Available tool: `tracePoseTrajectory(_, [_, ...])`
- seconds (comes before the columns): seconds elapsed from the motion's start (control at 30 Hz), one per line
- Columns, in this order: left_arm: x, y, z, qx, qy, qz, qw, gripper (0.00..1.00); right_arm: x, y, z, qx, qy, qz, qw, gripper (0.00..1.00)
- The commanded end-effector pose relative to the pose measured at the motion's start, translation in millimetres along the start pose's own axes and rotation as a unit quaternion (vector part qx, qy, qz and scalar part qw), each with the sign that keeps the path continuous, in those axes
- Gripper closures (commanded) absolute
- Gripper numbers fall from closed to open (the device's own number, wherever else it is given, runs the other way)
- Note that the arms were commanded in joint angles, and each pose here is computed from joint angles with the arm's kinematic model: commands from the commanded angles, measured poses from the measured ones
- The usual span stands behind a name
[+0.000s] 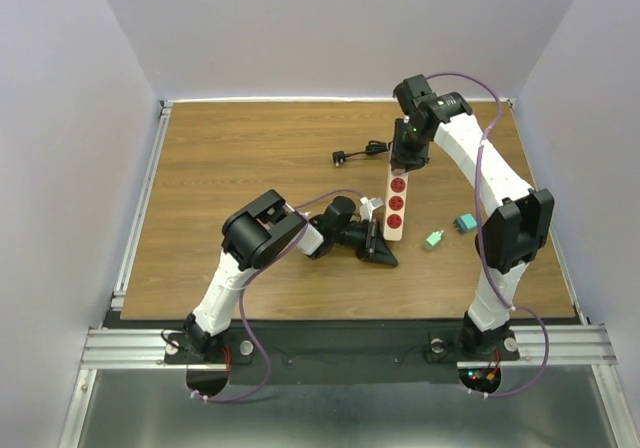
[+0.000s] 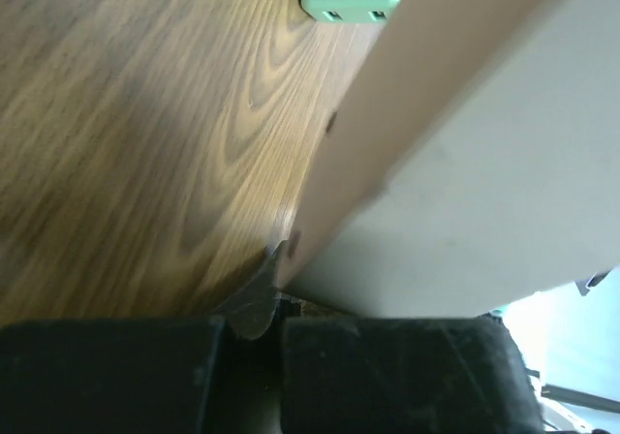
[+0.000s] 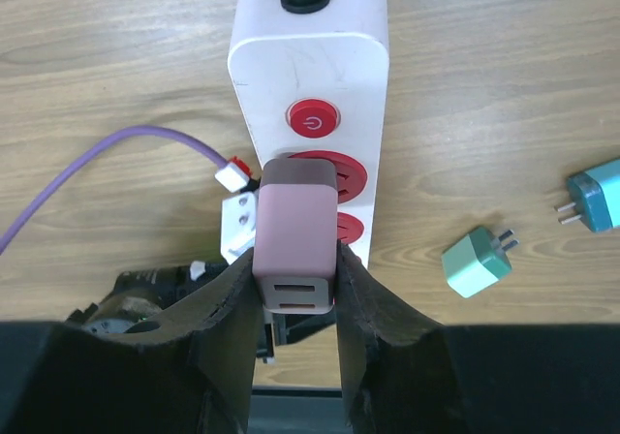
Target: Pull the plug off the socket
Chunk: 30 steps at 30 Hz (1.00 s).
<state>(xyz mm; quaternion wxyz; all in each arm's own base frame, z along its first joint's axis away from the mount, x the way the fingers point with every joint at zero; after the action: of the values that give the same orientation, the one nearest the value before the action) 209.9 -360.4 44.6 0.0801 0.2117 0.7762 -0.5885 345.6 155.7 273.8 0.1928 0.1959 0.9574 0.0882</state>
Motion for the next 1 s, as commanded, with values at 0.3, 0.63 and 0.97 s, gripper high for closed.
tracePoseTrajectory(0.3, [-13, -53, -53, -0.068, -0.030, 0.052, 0.996, 1.00, 22, 1, 34, -0.015, 0.020, -0.015, 1.000, 0.99])
tracePoseTrajectory(0.63, [-36, -110, -104, -0.093, -0.119, 0.096, 0.984, 1.00, 40, -3, 59, -0.073, 0.084, -0.094, 0.989, 1.00])
tracePoseTrajectory(0.97, [-66, -42, -128, -0.165, -0.183, 0.023, 0.969, 1.00, 71, -14, 54, -0.125, 0.145, -0.121, 0.974, 1.00])
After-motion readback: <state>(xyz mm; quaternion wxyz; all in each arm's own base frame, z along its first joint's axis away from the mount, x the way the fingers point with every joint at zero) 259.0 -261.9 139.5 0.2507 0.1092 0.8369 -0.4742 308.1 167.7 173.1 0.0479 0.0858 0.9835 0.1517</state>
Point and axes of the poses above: each gripper's point midway between its finger pads, its own z axis out along the fingers, its own y axis along the line the jaws close on, x = y × z, the point moved 9 cm from there along -z, back along the fingers, and after that the axes turned 13 degrees about z, right-handed, at the moved point
